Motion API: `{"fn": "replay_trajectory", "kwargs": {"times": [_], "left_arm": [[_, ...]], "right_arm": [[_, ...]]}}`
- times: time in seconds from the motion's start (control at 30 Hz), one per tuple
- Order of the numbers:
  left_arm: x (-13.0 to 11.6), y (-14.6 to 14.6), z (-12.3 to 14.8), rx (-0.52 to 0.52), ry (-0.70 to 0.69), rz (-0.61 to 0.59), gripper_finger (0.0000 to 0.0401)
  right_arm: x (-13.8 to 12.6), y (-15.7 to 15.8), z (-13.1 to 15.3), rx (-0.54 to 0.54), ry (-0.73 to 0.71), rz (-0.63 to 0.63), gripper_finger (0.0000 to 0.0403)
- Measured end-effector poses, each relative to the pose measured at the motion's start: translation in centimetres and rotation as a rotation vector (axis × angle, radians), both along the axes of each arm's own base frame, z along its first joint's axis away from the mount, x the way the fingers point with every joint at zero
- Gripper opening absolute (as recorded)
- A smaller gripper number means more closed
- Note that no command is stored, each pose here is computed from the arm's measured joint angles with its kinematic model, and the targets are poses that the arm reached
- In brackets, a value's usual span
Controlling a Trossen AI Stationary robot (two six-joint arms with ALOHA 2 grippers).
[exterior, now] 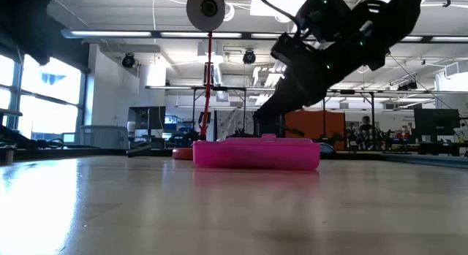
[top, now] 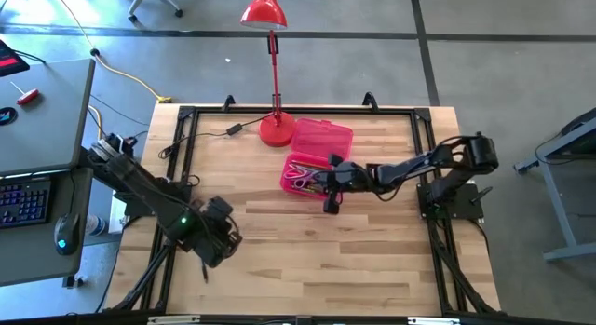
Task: Pick & place school supplies into a supply box
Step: Put the dark green crayon into the pink supply box, then put the transparent pen into the pink supply box
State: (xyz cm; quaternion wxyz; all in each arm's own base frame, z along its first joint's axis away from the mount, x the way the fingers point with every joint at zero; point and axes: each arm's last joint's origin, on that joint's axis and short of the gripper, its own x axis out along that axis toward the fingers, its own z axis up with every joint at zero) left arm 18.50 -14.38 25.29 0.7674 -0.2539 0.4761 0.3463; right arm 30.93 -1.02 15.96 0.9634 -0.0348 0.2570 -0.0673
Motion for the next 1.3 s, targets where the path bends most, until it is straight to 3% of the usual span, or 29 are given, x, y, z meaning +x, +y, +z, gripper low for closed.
{"fn": "replay_trajectory", "kwargs": {"times": [0.2,0.43,0.77,1.03,1.3], "left_arm": [[-1.3,0.0,-3.6,-0.201,0.151,0.218,0.0117],[-1.8,-0.2,-6.5,-0.357,0.226,0.249,0.0117],[-1.7,0.6,-7.7,-0.283,0.167,0.206,0.0117],[-1.7,0.4,-7.7,-0.481,0.335,0.315,0.0117],[-2.9,-1.2,-7.7,-0.514,0.318,0.465,0.0117]], "right_arm": [[0.2,0.0,-1.1,0.037,-0.003,-0.03,0.0007],[0.1,-0.3,-1.1,0.032,-0.004,-0.109,0.0046],[0.1,-0.2,-1.1,0.025,-0.002,-0.097,0.0095],[0.0,0.7,-1.3,0.03,0.017,-0.061,0.0099],[-0.2,1.0,-1.7,0.084,0.063,-0.077,0.0099]]}}
